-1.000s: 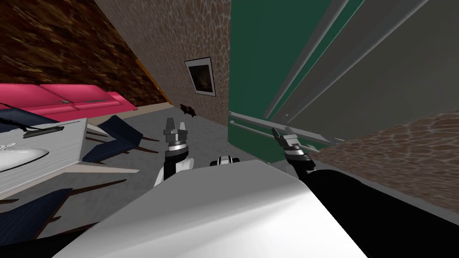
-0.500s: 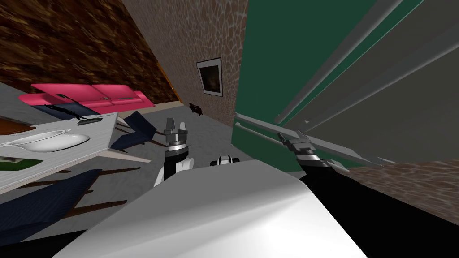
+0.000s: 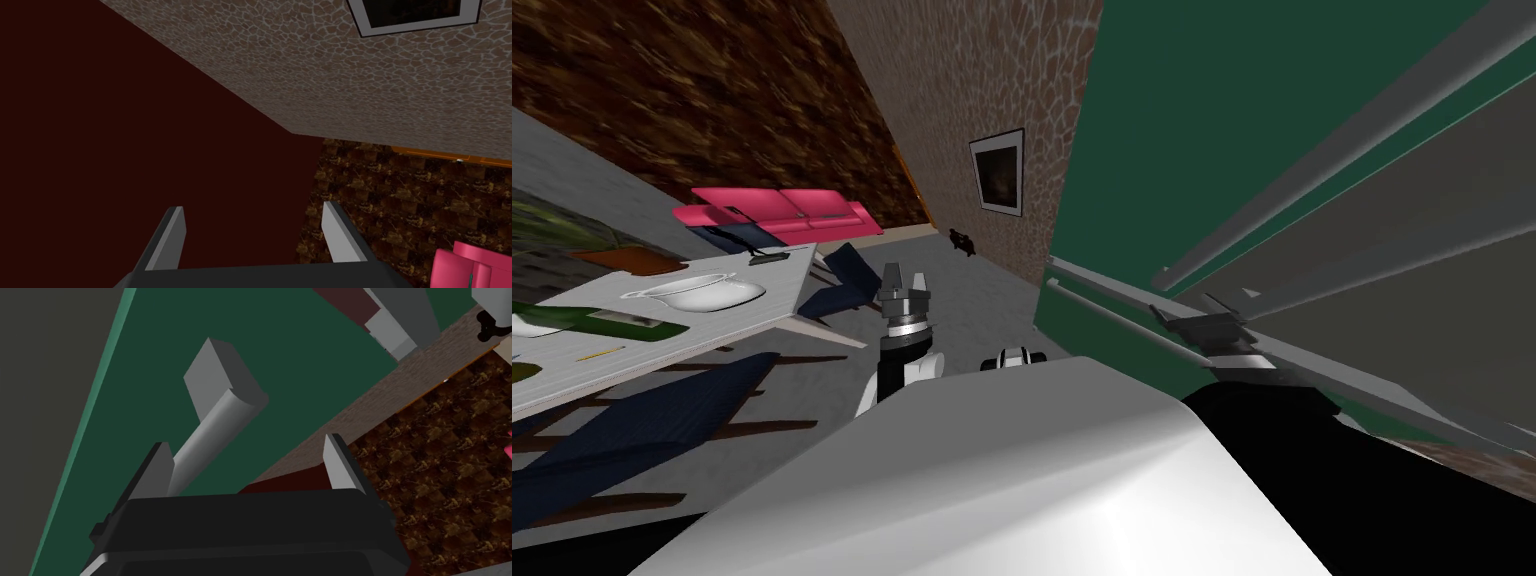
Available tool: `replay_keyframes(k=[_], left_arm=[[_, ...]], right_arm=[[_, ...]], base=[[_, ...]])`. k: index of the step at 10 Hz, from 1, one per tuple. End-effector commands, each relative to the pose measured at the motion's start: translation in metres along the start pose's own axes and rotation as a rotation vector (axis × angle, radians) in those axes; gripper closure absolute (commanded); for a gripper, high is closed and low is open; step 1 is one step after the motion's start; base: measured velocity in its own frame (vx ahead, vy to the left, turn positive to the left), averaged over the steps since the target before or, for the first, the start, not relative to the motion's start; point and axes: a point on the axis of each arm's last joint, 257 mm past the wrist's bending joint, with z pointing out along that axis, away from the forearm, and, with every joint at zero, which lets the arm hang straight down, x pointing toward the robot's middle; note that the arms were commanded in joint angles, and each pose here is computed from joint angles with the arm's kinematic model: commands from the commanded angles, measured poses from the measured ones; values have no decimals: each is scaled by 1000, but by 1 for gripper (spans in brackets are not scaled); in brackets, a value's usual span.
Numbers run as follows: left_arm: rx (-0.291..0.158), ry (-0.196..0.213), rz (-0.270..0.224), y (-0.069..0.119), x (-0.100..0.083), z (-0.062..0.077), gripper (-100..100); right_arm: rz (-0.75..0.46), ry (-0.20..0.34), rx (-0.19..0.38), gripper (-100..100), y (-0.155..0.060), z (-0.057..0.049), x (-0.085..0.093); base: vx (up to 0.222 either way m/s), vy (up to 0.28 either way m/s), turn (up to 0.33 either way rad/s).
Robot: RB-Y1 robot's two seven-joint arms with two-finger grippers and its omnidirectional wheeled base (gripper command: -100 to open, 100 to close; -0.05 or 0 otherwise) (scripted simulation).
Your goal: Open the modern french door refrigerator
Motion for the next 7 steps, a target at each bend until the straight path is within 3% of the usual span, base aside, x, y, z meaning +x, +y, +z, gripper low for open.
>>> replay_keyframes(k=[1,5,7], left_arm=[[0,0,0,0,0,0,0],[0,0,0,0,0,0,0],[0,0,0,0,0,0,0]], right_arm=[[-135,53,-5,-100,-20,-7,9],[-304,107,-25,-100,-43,-14,14],[-283,101,-23,-100,-40,-13,14]], base=[[44,1,147],[47,-3,131],[14,-2,10]])
